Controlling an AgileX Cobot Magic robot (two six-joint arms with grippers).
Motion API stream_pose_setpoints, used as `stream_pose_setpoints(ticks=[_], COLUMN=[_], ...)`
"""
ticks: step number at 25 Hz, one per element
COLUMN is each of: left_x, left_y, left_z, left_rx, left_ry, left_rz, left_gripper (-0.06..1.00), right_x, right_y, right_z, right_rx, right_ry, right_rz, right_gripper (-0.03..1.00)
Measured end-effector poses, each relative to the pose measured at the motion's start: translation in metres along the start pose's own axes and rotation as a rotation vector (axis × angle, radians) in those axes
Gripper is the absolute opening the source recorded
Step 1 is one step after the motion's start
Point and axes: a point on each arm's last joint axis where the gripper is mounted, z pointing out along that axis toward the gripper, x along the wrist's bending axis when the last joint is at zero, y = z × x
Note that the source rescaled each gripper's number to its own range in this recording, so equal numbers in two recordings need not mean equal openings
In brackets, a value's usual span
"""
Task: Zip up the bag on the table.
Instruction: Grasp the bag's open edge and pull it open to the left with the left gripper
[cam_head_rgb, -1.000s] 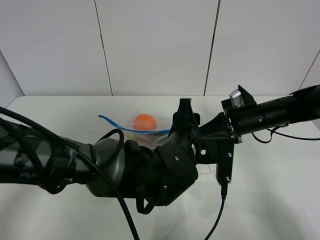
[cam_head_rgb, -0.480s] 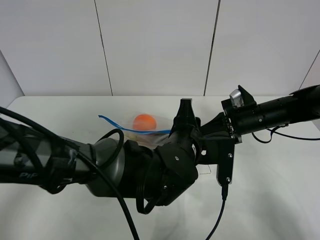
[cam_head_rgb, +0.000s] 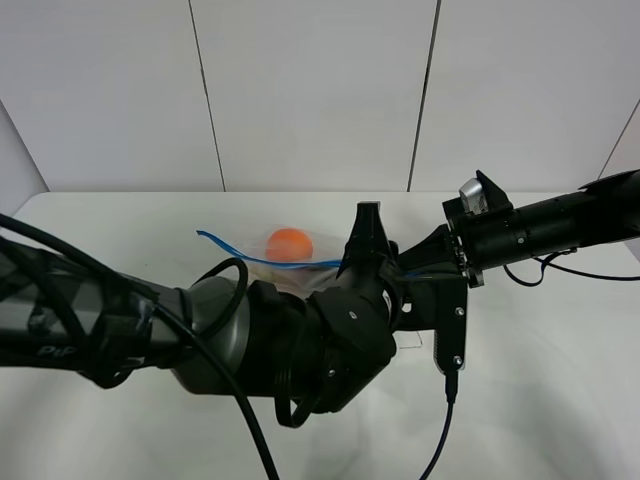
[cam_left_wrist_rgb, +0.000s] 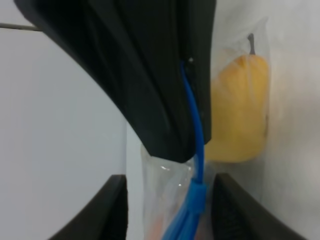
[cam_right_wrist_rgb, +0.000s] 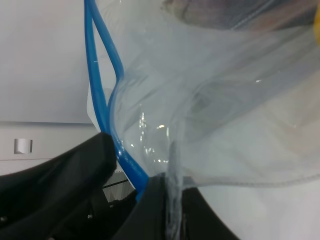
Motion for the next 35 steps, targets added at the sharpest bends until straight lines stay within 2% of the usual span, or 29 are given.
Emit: stream_pose_setpoints(ticks=[6,8,11,15,19,27,35], left_x=[-0.0009,-0.0009,-0.0013,-0.0023,-0.0031,-0.0041,-0.0002], left_y=[0.0013,0.0013,0.0018,0.0024,0.0032,0.0030,-0.0051], left_z=[-0.0007,-0.0007,-0.0007,-0.0007,-0.0007,-0.0007,0.0036], left_rx=[-0.006,-0.006,-0.011,-0.018,-0.027,-0.025,0.011], left_ry=[-0.003,-0.003,-0.008,-0.018,-0.028,-0.039,-0.050], left_rz=[0.006,0.006,0.006,0.007,0.024,0.031,0.097], left_gripper=[0.39,0.32,0.14,0.04,0.00,0.00,0.00], right_x=[0.0000,0.0000,0.0000,0.0002,0.0002,0.0000,-0.0001], right_y=[0.0000,0.0000,0.0001,0.0003,0.0002,0.0000,0.0007], right_z=[0.0000,0.0000,0.0000,0.0000,0.0000,0.0000,0.0000], right_rx=[0.000,0.000,-0.001,-0.003,-0.003,0.000,-0.007], right_ry=[0.000,0.000,0.001,0.002,0.002,0.000,-0.002], right_rz=[0.000,0.000,0.000,0.002,0.001,-0.001,-0.001], right_gripper=[0.00,0.00,0.00,0.00,0.00,0.00,0.00])
